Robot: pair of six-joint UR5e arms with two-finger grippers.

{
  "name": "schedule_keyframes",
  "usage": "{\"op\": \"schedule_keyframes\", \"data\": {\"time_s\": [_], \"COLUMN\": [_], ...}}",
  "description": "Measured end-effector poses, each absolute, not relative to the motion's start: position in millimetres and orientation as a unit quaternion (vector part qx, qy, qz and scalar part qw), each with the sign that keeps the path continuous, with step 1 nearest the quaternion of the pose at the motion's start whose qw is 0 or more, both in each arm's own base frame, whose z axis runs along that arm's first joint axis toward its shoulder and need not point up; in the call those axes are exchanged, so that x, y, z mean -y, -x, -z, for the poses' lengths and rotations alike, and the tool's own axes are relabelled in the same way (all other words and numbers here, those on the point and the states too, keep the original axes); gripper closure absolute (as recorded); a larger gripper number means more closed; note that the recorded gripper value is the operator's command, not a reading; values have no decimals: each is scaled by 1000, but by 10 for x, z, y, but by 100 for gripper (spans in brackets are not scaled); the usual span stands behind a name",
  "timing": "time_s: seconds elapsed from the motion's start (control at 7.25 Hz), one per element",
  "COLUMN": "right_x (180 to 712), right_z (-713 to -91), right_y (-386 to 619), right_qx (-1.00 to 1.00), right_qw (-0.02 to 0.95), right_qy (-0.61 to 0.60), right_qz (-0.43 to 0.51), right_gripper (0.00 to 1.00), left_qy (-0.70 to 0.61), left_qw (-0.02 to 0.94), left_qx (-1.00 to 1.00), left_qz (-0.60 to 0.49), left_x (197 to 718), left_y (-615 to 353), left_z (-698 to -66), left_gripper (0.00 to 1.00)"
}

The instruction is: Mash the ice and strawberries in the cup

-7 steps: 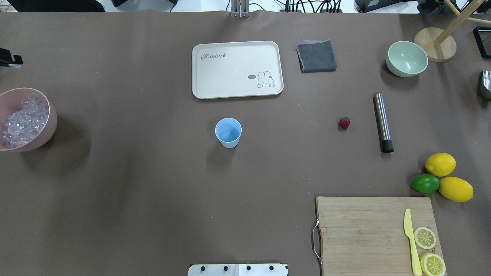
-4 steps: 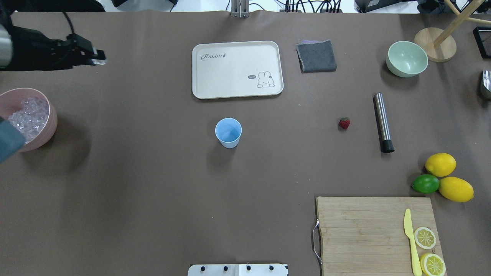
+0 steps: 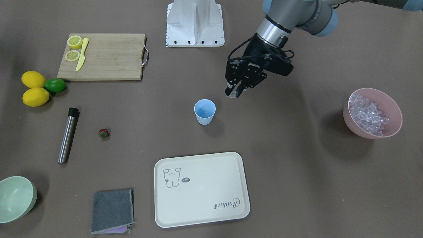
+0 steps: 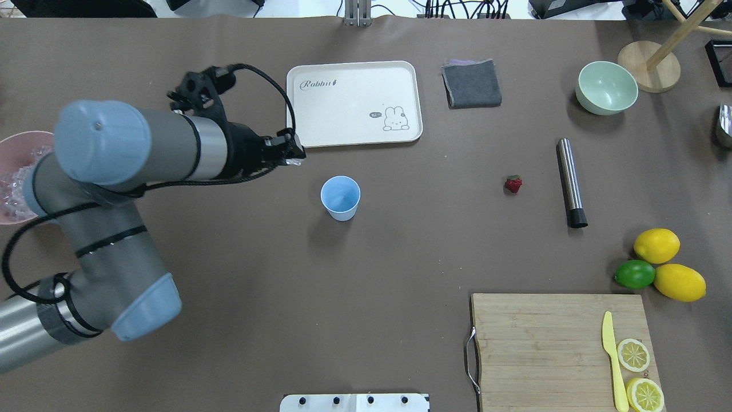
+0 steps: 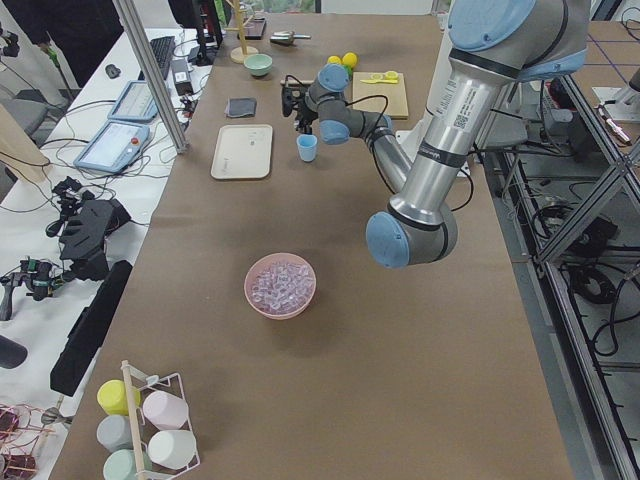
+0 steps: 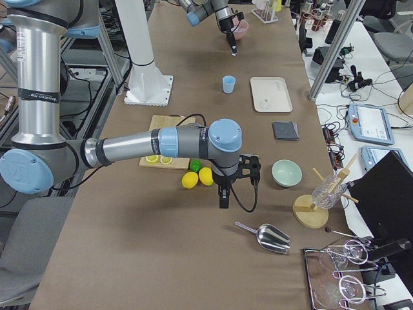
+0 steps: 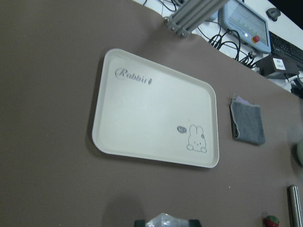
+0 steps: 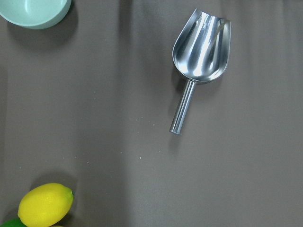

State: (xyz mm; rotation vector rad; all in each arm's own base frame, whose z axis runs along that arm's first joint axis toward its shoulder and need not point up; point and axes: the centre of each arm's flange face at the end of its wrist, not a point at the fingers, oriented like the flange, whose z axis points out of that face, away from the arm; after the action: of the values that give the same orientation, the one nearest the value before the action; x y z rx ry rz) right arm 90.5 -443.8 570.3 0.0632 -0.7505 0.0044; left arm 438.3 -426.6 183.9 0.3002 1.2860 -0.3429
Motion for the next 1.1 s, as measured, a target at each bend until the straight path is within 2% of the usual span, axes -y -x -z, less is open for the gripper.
{"op": "schedule_keyframes", "data": {"time_s": [0.83, 0.96, 1.1], "right_x": [4452, 4453, 4462], "right_z": [-5692, -5693, -5684], "right_y": [-909, -909, -909], "right_qx": [365, 365, 365], "right_qw": [930, 930, 930], "right_qy": [-32, -32, -33], "right_qz": [-2, -2, -2], "right_gripper": [0, 0, 0], "left_qy": [-136, -137, -143], "left_qw": [800, 801, 799], "left_qx": [-565, -563, -563], "left_qz": [153, 153, 155], "left_x": [4236, 4226, 4213], "left_y": [-5184, -5249, -5311], "left_z": [-1964, -2000, -2019], "left_gripper": [100, 63, 31]}}
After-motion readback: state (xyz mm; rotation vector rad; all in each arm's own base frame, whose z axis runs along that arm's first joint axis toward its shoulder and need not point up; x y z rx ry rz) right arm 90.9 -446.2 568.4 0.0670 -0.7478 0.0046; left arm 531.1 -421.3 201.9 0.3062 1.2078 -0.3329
